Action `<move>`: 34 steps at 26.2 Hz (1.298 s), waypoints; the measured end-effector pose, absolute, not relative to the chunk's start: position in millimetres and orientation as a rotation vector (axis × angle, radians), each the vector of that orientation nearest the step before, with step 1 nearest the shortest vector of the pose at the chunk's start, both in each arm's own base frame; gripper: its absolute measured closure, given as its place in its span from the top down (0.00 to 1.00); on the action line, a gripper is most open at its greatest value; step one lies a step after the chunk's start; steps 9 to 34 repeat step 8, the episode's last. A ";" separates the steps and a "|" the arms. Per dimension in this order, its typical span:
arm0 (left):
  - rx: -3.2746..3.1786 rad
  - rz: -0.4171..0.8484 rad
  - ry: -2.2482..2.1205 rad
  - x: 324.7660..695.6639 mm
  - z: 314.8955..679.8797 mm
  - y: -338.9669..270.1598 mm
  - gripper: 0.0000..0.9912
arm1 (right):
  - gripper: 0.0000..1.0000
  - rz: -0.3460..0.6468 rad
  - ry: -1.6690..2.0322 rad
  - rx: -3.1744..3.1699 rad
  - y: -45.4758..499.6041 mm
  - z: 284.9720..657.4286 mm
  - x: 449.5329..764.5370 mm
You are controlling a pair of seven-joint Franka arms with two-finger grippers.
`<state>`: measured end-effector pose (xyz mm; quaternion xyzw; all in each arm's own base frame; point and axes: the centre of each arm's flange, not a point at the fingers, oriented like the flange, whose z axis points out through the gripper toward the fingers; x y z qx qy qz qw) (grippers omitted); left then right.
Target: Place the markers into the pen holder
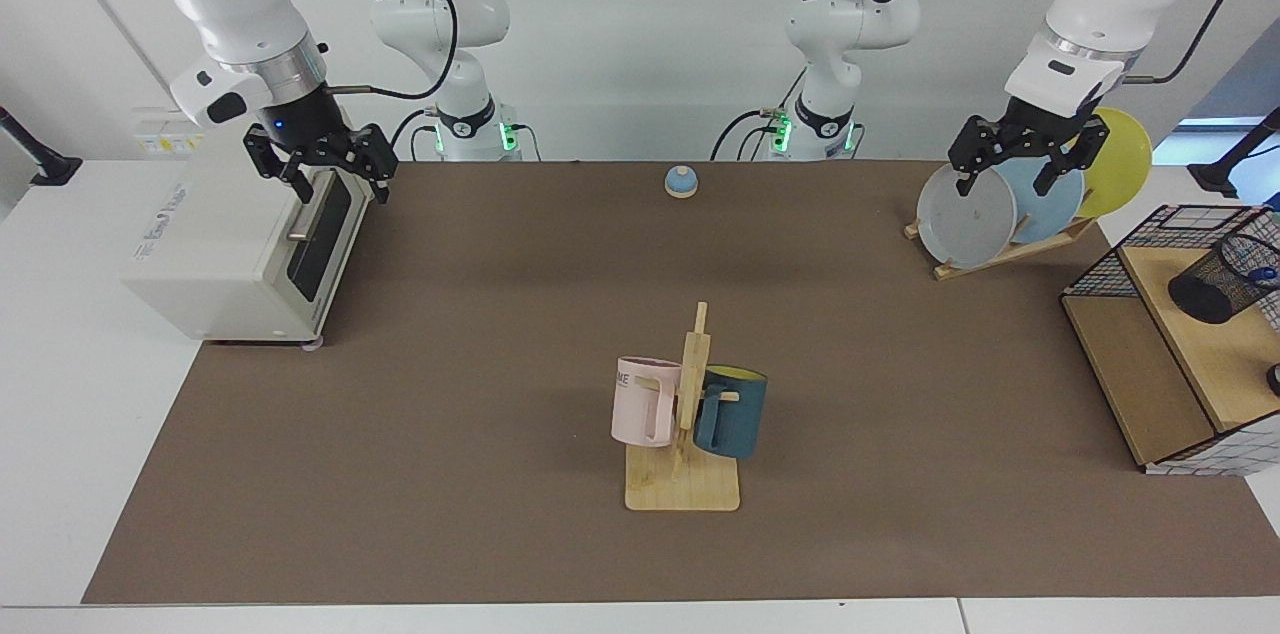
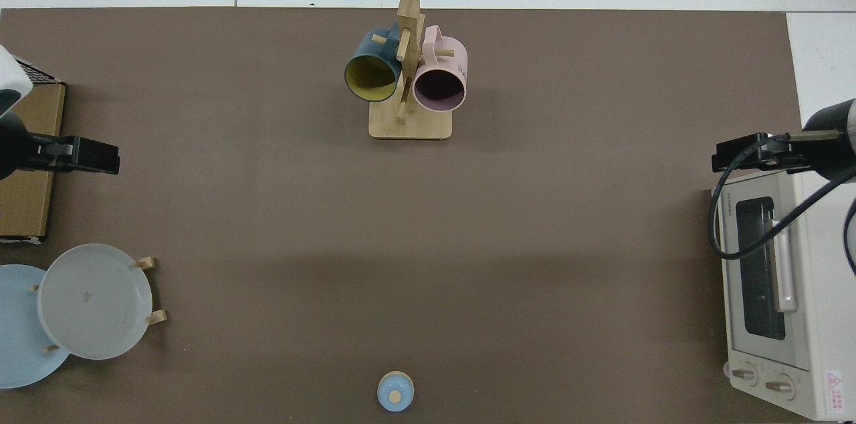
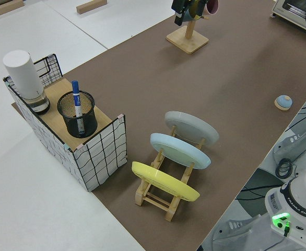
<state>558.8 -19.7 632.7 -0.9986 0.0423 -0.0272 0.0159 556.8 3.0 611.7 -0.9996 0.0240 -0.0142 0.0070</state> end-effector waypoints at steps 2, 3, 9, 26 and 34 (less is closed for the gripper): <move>-3.124 -0.085 0.125 558.7 632.5 -19.9 1.00 | 1.00 -0.045 0.075 -3.126 3.0 611.7 556.8; -3.131 -0.083 0.120 558.7 632.3 -19.6 1.00 | 1.00 -0.045 0.075 -3.126 3.0 611.7 556.8; -3.137 -0.018 0.110 554.7 627.2 -16.4 1.00 | 1.00 -0.045 0.075 -3.126 3.0 611.7 556.8; -3.137 -0.018 0.110 554.7 627.2 -16.4 1.00 | 1.00 -0.045 0.075 -3.126 3.0 611.7 556.8; -3.137 -0.018 0.110 554.7 627.2 -16.4 1.00 | 1.00 -0.045 0.075 -3.126 3.0 611.7 556.8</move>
